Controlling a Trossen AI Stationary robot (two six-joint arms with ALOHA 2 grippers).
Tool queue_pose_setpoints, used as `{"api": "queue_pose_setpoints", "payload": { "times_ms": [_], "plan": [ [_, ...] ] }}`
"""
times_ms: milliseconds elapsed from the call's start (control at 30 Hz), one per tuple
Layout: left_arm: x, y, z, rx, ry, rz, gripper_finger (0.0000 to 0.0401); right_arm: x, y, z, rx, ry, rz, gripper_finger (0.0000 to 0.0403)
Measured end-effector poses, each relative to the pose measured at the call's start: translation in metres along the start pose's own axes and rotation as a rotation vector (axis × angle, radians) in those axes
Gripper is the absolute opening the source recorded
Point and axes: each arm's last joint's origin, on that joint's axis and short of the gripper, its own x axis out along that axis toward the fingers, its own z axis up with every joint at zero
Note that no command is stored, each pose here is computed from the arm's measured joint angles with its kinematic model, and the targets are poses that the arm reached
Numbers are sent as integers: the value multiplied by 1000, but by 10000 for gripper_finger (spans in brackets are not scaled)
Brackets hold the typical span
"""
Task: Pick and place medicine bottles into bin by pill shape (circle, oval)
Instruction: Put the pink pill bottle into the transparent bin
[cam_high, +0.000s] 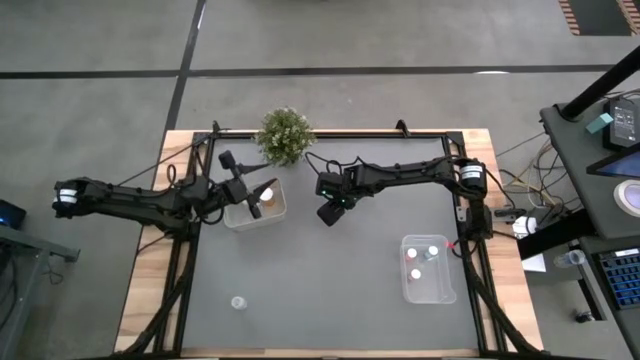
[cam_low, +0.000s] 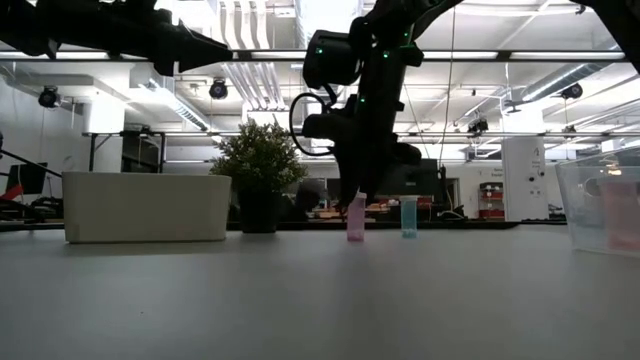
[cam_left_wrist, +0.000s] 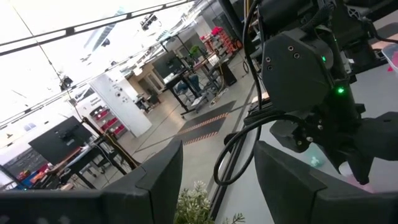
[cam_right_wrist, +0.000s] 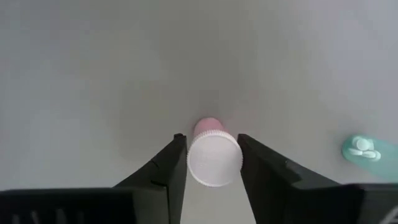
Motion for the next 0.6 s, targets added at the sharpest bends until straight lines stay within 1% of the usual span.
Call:
{"api": "queue_pose_setpoints", "payload": {
  "times_ms": [167,400,500,600],
  "plan": [
    [0,0,0,0,0,0,180,0,0,0,0,2,-1,112],
    [0,0,0,1,0,-1,180,-2,-1,-1,-8,6,-2,118],
    [0,0,0,1,0,-1,180,-12,-2,-2,-17,19,-9,119],
    [0,0,0,1,0,-1,180,-31,-1,-5,-41,24,-11,119]
  ]
}}
